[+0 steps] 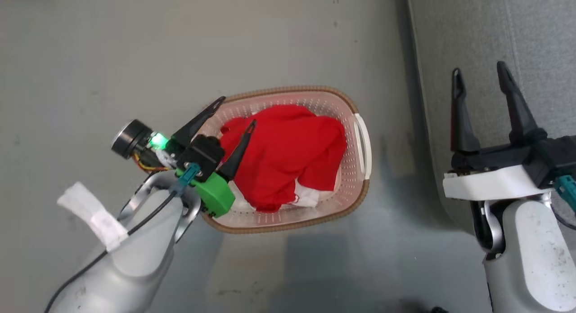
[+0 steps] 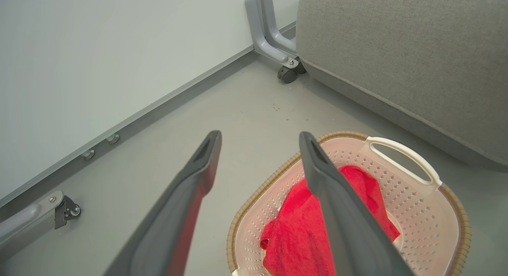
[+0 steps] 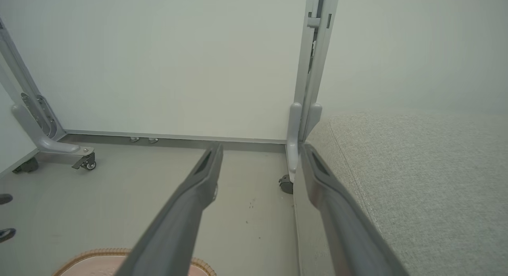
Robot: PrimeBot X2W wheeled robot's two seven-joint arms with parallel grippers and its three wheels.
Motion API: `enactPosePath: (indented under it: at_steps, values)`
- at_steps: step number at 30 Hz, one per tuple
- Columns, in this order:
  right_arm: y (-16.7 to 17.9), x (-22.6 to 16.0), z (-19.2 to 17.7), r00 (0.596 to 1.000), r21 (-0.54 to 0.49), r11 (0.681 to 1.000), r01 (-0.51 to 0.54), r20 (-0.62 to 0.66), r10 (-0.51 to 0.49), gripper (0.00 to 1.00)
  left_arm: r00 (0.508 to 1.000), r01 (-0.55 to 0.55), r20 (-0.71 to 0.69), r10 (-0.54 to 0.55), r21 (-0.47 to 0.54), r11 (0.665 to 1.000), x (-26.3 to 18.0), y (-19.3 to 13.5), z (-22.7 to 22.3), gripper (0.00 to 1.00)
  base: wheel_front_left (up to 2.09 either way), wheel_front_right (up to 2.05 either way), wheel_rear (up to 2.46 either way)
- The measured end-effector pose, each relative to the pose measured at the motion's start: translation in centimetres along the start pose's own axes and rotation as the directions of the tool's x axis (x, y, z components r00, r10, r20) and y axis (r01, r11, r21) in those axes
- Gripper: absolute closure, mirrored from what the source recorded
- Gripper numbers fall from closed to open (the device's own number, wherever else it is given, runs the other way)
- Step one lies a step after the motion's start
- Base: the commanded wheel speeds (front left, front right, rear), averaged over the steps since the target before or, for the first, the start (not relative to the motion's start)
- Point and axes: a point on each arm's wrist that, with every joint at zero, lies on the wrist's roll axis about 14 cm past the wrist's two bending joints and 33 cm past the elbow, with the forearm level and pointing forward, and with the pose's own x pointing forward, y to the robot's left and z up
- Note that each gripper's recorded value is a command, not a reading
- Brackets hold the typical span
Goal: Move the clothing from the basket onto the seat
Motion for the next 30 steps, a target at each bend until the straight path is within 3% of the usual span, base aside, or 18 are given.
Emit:
enactPosePath:
  at_steps: [7,17,30]
  values:
    - [-0.7,1.8,-4.7,0.998,-0.01,1.0,0.008,-0.067,-0.009,0.0,0.963,0.214,-0.176,-0.206,0.026,0.977,4.9,-2.5,-7.4,0.0,0.0,0.0,0.0]
    - [-1.0,1.9,-11.3,0.983,-0.007,1.0,0.003,-0.184,-0.004,0.0,0.814,0.427,-0.415,-0.406,-0.045,0.903,6.6,-7.7,-18.1,0.0,0.0,0.0,0.0]
    - [-2.5,0.6,-14.6,0.964,-0.022,0.999,0.032,-0.263,-0.037,0.0,0.67,0.444,-0.618,-0.411,-0.111,0.889,6.8,-8.6,-26.0,0.0,0.0,0.0,0.0]
